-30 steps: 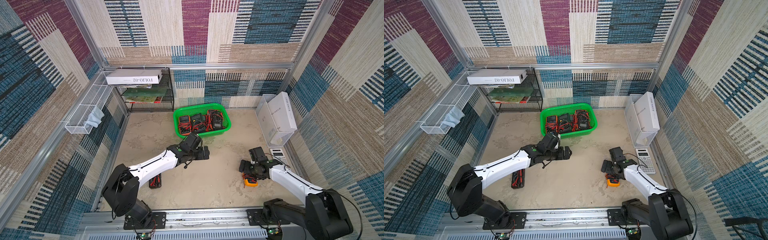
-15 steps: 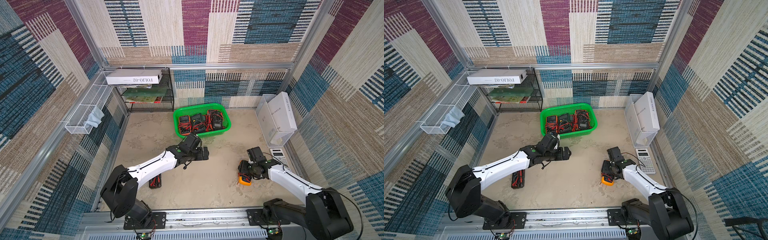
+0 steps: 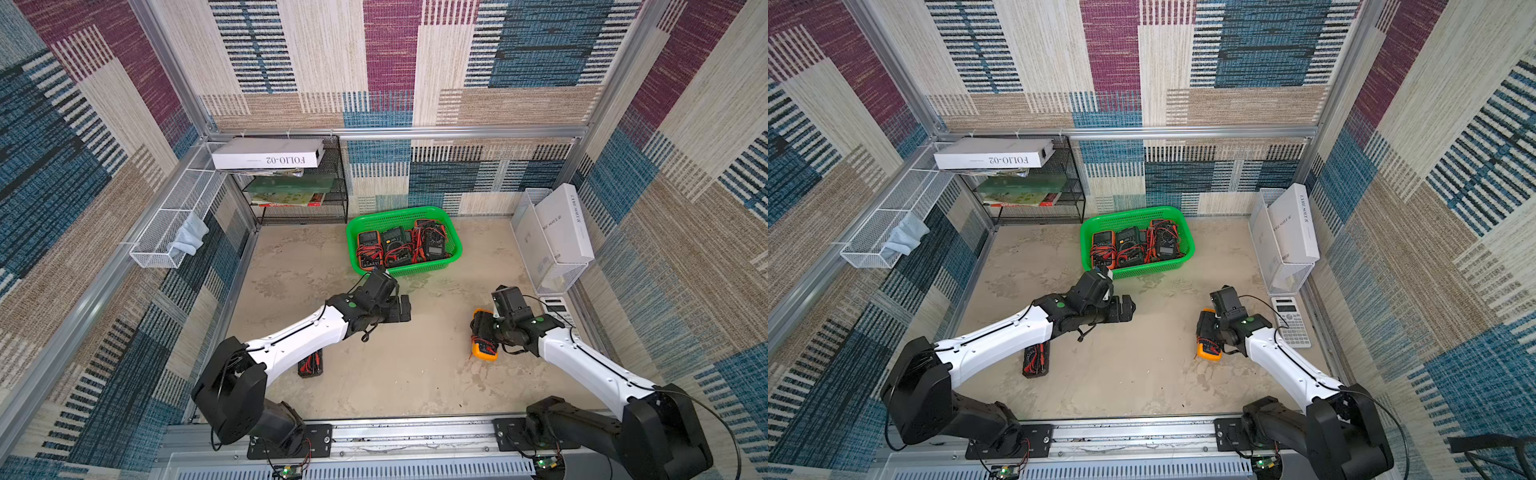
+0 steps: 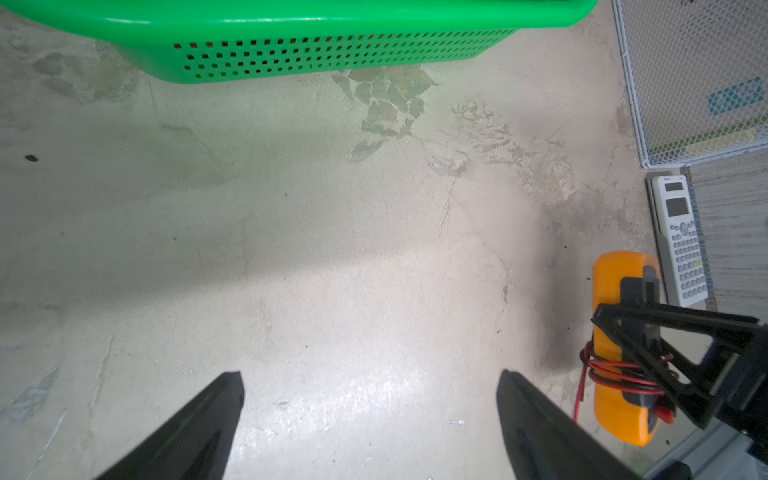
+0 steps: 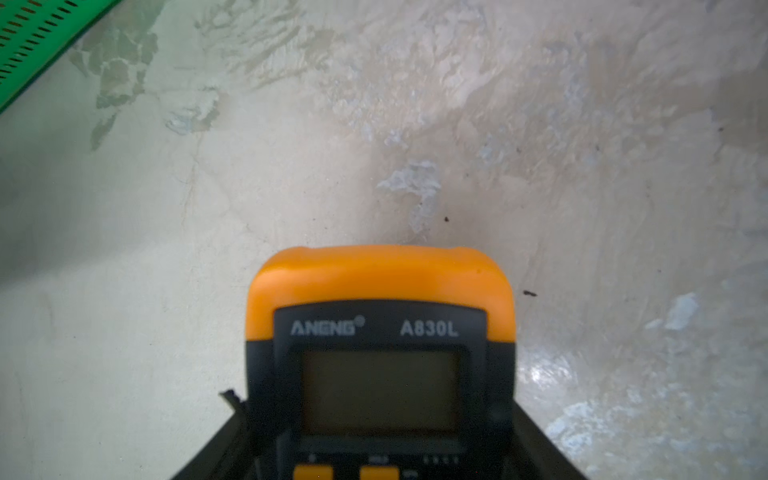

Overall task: Put the multimeter into the basket
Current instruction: Pick up the multimeter from the center of the board, then place the multimeter in the basket.

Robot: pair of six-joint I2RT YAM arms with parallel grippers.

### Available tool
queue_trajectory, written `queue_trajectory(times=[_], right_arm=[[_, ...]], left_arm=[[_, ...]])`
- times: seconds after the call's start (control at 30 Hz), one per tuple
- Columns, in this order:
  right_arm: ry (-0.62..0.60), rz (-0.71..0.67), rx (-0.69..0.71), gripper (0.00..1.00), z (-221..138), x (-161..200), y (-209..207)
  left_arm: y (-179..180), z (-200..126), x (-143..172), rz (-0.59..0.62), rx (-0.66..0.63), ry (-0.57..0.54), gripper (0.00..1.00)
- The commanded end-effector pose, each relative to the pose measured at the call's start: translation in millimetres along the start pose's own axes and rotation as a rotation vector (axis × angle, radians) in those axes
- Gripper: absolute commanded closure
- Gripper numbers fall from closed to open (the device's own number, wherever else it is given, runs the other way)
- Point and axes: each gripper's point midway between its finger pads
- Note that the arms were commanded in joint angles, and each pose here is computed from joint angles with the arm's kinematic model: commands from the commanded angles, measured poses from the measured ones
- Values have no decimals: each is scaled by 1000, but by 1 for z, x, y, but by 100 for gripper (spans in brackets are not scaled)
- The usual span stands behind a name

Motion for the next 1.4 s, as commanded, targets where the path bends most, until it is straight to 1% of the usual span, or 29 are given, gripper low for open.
queue_trajectory(times=[0.0,0.47,0.87,1.07,1.37], right_arm=[[-21,-21,-30,47,-3,-8,13],[-59,-157,-120,48,-9,-33,82],[-98,-277,-173,48,-10,-63,148],[-125,-333,-173,48,-7,-83,177],[-159,-366,-197,49,-2,-112,213]], left_arm=[[11,-3,0,8,-42,-8,0],[49,-15,-1,-51,-102,-29,0],[82,-33,-9,-126,-133,-61,0],[91,-40,-11,-144,-144,-76,0],[100,-44,-11,-161,-154,-76,0]])
Point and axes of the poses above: each gripper's point midway between its finger pads, its own z axis out along the fingers, its own y axis along the line the jaws close on, x = y × z, and after that the axes turned 5 degrees about z, right-handed
